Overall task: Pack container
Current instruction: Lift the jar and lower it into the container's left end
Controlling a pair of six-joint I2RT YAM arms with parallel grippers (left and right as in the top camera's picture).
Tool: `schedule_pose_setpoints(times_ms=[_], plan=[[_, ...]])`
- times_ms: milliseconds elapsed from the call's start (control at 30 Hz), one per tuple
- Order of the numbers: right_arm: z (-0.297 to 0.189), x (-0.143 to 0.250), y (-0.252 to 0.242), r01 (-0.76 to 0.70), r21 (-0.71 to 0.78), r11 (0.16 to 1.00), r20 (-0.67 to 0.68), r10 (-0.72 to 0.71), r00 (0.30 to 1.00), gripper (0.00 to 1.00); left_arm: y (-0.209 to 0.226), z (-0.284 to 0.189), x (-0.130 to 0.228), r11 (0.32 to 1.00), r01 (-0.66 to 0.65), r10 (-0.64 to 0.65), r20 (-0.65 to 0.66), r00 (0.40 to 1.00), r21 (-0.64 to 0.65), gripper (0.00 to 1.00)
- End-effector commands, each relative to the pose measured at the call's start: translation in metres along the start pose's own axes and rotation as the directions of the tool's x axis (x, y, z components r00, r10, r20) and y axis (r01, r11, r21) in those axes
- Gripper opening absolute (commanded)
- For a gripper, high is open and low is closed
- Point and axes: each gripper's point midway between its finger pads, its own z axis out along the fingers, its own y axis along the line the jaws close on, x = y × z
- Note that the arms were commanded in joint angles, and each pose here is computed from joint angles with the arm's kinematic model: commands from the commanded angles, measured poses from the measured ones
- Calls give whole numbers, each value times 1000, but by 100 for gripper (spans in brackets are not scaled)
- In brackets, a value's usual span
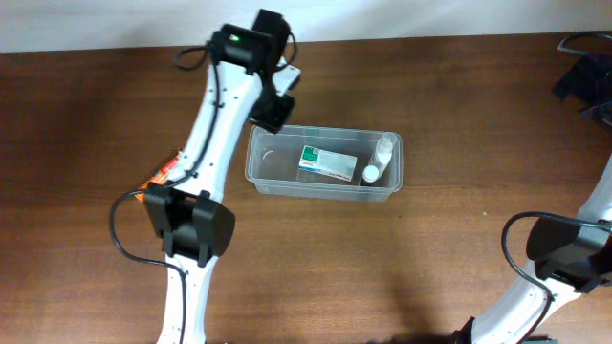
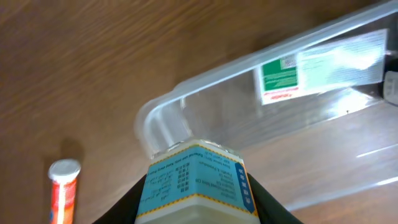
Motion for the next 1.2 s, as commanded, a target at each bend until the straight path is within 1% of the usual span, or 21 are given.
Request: schedule_pose_setpoints(times_ms=[0, 333, 633, 833, 900, 1000, 1167], plan=[[-11, -2, -5, 0, 5, 1000, 31, 0, 1000, 98, 1, 15, 5, 1000, -17, 17, -37, 999, -7, 36], [-11, -2, -5, 0, 5, 1000, 31, 0, 1000, 98, -19, 69, 14, 996, -8, 16, -90, 996, 90, 36], [-11, -2, -5, 0, 5, 1000, 31, 0, 1000, 98, -26, 115, 22, 995, -16, 26, -106, 994, 95, 36], [-11, -2, -5, 0, 5, 1000, 31, 0, 1000, 98, -26, 126, 22, 996, -10, 20, -98, 995, 93, 36], [-11, -2, -5, 0, 5, 1000, 31, 0, 1000, 99, -26, 127, 22, 996, -11, 19, -95, 995, 92, 37], [-11, -2, -5, 0, 5, 1000, 31, 0, 1000, 98, -26, 127, 20, 996, -12, 20, -87, 996, 91, 49], [-11, -2, -5, -1, 5, 1000, 31, 1, 1000, 98, -25, 127, 19, 996, -12, 20, -86, 996, 89, 50]])
